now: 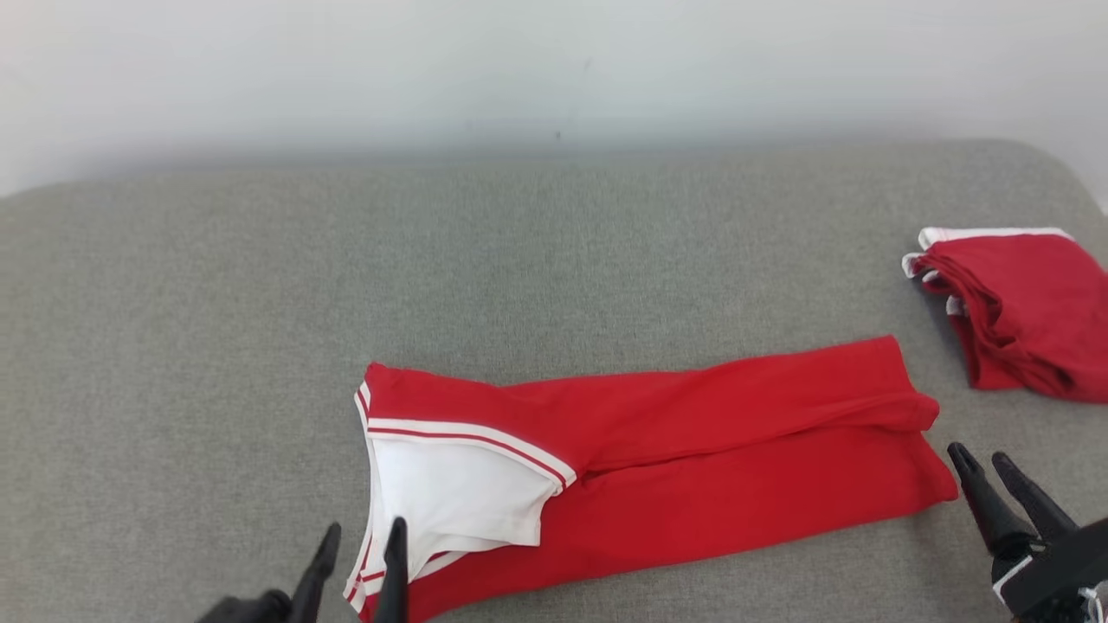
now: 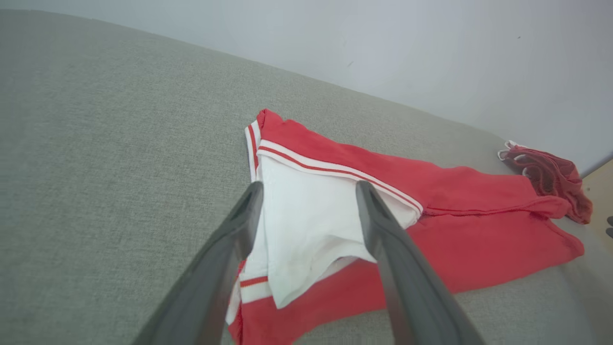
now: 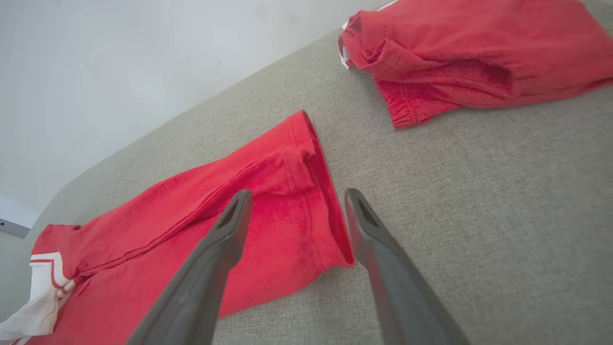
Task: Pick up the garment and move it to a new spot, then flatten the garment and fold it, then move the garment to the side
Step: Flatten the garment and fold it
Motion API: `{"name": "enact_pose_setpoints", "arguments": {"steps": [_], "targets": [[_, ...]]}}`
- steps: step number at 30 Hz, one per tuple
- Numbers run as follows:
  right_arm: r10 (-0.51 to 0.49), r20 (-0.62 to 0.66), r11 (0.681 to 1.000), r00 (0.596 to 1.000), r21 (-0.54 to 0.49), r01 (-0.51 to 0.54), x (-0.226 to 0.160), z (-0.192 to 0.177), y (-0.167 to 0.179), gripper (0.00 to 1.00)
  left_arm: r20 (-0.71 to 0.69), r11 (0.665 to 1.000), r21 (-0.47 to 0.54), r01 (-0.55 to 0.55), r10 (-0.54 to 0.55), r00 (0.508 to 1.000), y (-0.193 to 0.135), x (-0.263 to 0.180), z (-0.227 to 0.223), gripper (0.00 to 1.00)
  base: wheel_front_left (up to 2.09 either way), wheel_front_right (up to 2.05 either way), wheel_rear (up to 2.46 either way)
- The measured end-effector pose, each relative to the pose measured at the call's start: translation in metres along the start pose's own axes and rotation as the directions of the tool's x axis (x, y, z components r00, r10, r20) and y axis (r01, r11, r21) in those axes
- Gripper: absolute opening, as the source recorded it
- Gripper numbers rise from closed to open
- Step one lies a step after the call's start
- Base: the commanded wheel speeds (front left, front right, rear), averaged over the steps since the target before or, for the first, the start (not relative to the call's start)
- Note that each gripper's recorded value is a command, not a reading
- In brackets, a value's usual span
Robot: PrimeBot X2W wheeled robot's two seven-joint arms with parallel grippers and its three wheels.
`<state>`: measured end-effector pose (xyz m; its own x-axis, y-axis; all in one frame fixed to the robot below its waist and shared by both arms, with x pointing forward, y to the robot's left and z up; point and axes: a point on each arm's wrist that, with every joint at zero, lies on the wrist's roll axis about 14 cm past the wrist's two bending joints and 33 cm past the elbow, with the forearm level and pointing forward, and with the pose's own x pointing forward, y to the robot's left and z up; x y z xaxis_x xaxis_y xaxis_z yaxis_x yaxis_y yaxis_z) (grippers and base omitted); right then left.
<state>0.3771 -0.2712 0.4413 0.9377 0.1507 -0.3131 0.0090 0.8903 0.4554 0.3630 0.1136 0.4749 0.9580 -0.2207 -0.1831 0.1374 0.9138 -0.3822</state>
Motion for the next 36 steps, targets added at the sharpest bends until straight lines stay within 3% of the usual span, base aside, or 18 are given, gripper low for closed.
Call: {"name": "enact_pose_setpoints", "arguments": {"steps": [12, 22, 29, 33, 36], "targets": [[-0.04, 0.093, 0.998, 0.995, 0.06, 0.035, -0.001, -0.004, 0.003, 1.0, 0.036, 0.993, 0.112, 0.027, -0.031, 0.999, -0.034, -0.034, -0.027, 1.0, 0.0, 0.0, 0.0], [-0.089, 0.027, 0.991, 0.996, 0.105, 0.086, 0.036, -0.006, -0.002, 1.0, 0.074, 0.986, 0.167, -0.013, 0.001, 0.997, -0.025, -0.043, -0.024, 1.0, 0.0, 0.0, 0.0], [-0.16, -0.083, 0.981, 0.984, 0.095, 0.168, 0.049, -0.027, -0.021, 1.0, 0.071, 0.986, 0.163, -0.042, 0.031, 0.997, -0.017, -0.043, -0.026, 1.0, 0.0, 0.0, 0.0], [-0.162, -0.14, 0.978, 0.977, 0.11, 0.178, 0.054, -0.043, -0.02, 0.85, 0.069, 0.986, 0.16, -0.053, 0.042, 0.997, -0.014, -0.041, -0.026, 1.0, 0.0, 0.0, 0.0], [-0.165, -0.176, 0.976, 0.971, 0.111, 0.186, 0.054, -0.051, -0.022, 0.8, 0.068, 0.985, 0.159, -0.059, 0.048, 0.997, -0.012, -0.039, -0.027, 1.0, 0.0, 0.0, 0.0]]}}
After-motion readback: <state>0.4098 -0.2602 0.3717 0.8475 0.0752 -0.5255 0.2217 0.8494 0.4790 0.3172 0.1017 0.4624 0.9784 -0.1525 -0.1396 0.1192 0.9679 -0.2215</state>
